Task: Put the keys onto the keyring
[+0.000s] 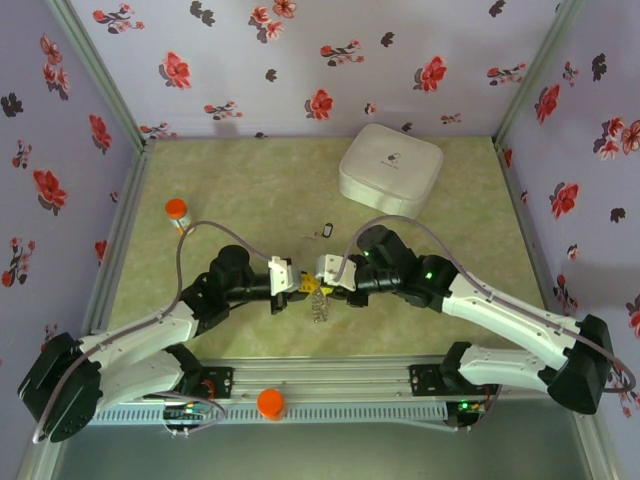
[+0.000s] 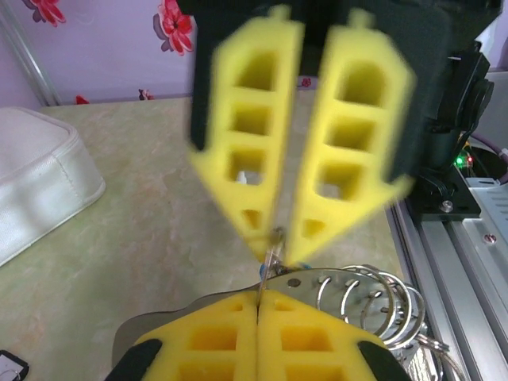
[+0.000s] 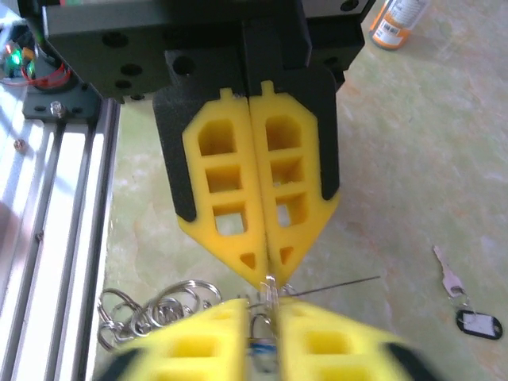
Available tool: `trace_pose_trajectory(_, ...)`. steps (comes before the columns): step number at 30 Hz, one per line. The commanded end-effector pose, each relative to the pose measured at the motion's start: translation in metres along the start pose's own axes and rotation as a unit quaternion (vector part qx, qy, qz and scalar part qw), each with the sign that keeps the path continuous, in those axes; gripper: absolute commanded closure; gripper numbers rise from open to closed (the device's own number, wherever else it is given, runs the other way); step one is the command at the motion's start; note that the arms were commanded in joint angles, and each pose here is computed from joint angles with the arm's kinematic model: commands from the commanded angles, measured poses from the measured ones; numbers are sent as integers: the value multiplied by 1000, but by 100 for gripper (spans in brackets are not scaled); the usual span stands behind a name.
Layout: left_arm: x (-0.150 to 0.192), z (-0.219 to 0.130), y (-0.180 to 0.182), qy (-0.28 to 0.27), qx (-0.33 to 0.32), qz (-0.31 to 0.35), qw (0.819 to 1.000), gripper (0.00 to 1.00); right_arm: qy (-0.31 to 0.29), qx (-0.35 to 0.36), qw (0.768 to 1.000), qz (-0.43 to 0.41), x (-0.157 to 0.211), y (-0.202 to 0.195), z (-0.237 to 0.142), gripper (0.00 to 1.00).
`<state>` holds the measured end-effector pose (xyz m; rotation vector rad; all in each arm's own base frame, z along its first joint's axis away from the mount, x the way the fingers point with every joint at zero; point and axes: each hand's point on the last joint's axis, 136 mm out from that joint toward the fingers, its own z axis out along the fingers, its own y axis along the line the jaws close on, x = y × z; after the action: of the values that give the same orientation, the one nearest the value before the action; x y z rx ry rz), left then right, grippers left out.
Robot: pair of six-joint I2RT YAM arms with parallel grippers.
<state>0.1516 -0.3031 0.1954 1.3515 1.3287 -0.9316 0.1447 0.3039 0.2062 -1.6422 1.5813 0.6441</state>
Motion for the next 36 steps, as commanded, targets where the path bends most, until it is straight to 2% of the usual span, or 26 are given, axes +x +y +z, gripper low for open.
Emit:
trace_pose_trajectory(1, -20, -1, 5, -48, -12, 9, 999, 100, -102, 5, 994, 43, -20, 1, -19, 62)
trace_pose_trajectory(3, -19, -1, 4, -56, -14, 11, 998, 100, -146, 18, 987, 67, -21, -2, -33, 60)
trace_pose_trajectory(5, -19, -1, 4, -65, -14, 12, 998, 100, -162, 24, 983, 77, -19, 1, -40, 60)
trace_pose_trajectory(12, -24, 0, -1, -100, -1, 17, 995, 100, -175, 32, 978, 104, -14, 0, -39, 64)
trace_pose_trajectory(21, -19, 2, -3, -88, 8, 14, 996, 100, -180, 45, 977, 109, -19, -13, -27, 68)
trace_pose_trajectory(31, -23, 2, -3, -96, 10, 16, 995, 100, -157, 18, 982, 105, -12, -9, -11, 84)
trace_pose_trajectory(35, -26, 1, -4, -98, 10, 15, 995, 100, -151, 4, 983, 107, -12, -6, -9, 100)
trace_pose_trajectory(36, -26, 0, -3, -96, 10, 7, 995, 100, -148, -2, 983, 108, -12, -4, -9, 100)
